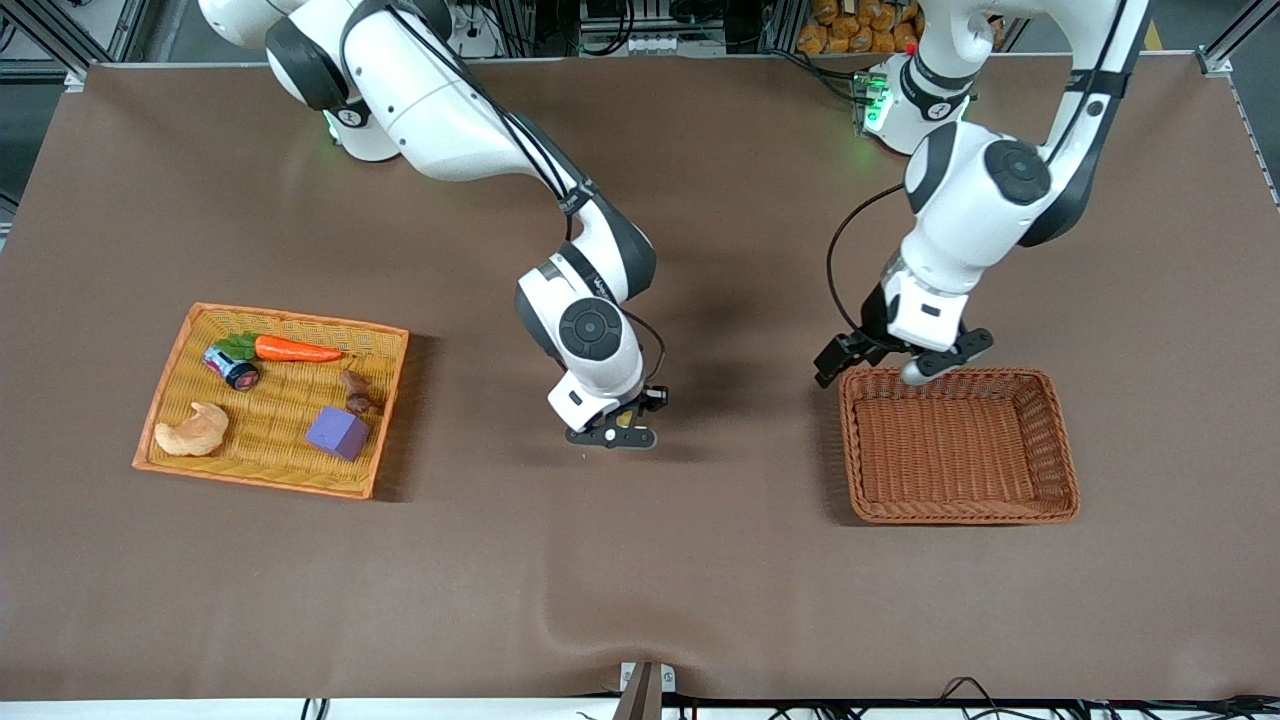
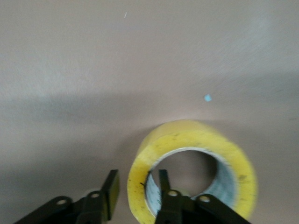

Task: Transfer tape with both arms
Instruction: 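Set the tape on the table and withdraw the right gripper, then lower the left gripper onto the tape roll and grasp it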

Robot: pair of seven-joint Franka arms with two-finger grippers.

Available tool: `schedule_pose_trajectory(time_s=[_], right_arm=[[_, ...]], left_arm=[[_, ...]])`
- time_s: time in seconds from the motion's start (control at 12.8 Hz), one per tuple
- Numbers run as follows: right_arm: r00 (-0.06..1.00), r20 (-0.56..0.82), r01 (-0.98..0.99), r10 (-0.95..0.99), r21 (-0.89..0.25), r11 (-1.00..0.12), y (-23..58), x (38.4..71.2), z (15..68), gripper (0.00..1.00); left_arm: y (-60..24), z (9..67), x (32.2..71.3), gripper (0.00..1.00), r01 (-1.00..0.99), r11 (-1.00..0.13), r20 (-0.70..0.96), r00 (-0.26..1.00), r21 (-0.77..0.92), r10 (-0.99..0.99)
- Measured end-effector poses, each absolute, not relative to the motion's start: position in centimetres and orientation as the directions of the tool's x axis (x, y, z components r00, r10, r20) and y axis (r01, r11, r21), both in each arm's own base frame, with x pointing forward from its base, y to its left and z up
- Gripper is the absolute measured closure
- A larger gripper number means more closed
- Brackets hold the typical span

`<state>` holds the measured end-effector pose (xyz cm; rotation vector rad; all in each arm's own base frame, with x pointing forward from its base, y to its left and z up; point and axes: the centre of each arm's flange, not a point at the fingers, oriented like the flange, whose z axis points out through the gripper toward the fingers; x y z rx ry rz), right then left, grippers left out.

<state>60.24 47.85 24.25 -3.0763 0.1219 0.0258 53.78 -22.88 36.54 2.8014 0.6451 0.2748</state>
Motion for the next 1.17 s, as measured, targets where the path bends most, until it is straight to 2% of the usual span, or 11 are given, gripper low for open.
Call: schedule_pose_trajectory(time_s=[0.16, 0.31, 0.39, 0.47, 0.62, 0.86, 1.01, 1.17], right_arm=[[0.999, -0.013, -0.036, -0.035, -0.044, -0.998, 43.9, 63.0, 29.2, 0.33], [0.996, 0.001, 0.085, 0.085, -0.053, -0.995, 35.4, 66.8, 36.2, 0.09], [0.994, 0.016, 0.108, 0.108, -0.061, -0.992, 30.0, 68.2, 39.8, 0.0], [0.995, 0.024, 0.1, 0.099, -0.068, -0.993, 24.7, 68.8, 42.9, 0.0], [0.998, 0.034, 0.048, 0.046, -0.073, -0.996, 16.3, 67.9, 47.0, 0.0], [0.999, 0.05, -0.008, -0.008, 0.002, -1.0, 8.7, 64.0, 50.9, 0.0], [0.999, 0.036, -0.03, -0.03, 0.007, -1.0, 3.4, 61.1, 52.8, 0.0], [0.999, 0.014, -0.044, -0.044, 0.009, -0.999, -2.2, 59.0, 54.3, 0.0]], left_arm=[[-23.5, 35.6, 54.2, 0.0, 0.381, -0.887, 0.137, 0.895, 0.26, 0.424], [-24.0, 35.0, 54.5, 0.0, 0.374, -0.892, 0.132, 0.9, 0.254, 0.415], [-24.4, 34.8, 54.4, 0.0, 0.37, -0.894, 0.13, 0.903, 0.253, 0.41], [-25.1, 34.8, 54.1, 0.0, 0.369, -0.895, 0.124, 0.905, 0.251, 0.408], [-27.6, 35.1, 53.0, 0.0, 0.38, -0.89, 0.104, 0.903, 0.253, 0.416], [-33.3, 34.8, 50.4, 0.0, 0.364, -0.902, 0.104, 0.913, 0.232, 0.395], [-38.2, 33.0, 49.2, 0.0, 0.367, -0.905, 0.104, 0.913, 0.213, 0.395], [-43.6, 30.9, 49.5, 0.0, 0.372, -0.9, 0.097, 0.911, 0.226, 0.4]])
